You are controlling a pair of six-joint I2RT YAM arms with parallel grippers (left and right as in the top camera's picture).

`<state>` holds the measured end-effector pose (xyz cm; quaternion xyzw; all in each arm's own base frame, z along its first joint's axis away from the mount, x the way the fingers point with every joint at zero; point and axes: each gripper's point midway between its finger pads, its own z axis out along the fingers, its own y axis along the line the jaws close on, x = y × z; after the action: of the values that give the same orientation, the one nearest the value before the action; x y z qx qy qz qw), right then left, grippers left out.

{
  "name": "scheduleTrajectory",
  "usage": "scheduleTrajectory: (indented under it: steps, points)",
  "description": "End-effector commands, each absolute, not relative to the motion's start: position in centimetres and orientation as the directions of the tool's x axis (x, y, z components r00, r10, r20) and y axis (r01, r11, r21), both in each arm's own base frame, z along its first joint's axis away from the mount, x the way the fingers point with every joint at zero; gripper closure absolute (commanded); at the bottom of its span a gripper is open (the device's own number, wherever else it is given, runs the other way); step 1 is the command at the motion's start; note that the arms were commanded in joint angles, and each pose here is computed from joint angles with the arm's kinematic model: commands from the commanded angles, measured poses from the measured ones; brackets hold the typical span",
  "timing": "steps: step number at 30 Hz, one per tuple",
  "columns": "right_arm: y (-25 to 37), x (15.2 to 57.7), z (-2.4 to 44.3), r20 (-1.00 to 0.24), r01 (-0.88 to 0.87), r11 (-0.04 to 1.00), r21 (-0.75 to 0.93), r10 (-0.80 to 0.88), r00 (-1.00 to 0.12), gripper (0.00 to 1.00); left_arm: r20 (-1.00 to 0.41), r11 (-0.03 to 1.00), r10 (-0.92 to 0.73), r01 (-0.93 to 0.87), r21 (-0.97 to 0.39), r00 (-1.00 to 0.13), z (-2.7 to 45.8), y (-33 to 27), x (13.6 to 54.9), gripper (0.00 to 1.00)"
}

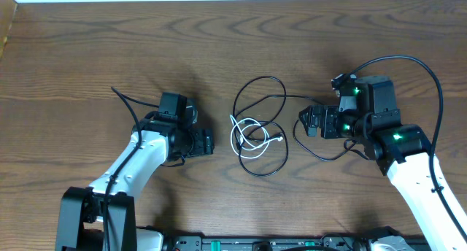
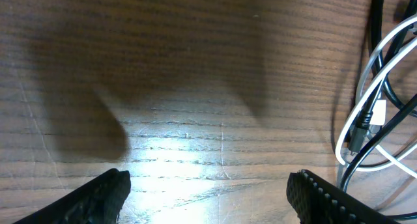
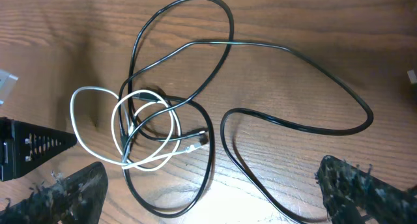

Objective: Untangle cables

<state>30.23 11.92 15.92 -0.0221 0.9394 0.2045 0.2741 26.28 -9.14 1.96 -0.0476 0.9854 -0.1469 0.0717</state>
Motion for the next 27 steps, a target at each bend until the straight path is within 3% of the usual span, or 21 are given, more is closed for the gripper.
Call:
scheduleTrajectory:
  steps: [1, 19, 23, 27]
  points:
    - [11.64, 30.38, 16.16, -0.533, -0.152, 0.919, 0.363, 0.071, -0.843, 0.01, -0.118, 0.957, -0.118, -0.08, -0.28, -0.986, 1.65, -8.78, 26.12, 0.18]
    - [11.65, 30.38, 16.16, -0.532, -0.152, 0.919, 0.363, 0.071, -0.844, 0.01, -0.118, 0.957, -0.117, -0.08, -0.28, -0.986, 1.64, -8.78, 26.12, 0.17]
    - [11.65, 30.37, 16.15, -0.532, -0.152, 0.919, 0.363, 0.071, -0.844, 0.01, -0.119, 0.957, -0.118, -0.08, -0.28, -0.986, 1.64, -8.78, 26.13, 0.08]
    - [11.65, 30.38, 16.16, -0.532, -0.152, 0.919, 0.363, 0.071, -0.844, 0.01, -0.125, 0.956, -0.118, -0.079, -0.282, -0.985, 1.68, -8.81, 26.28, 0.07]
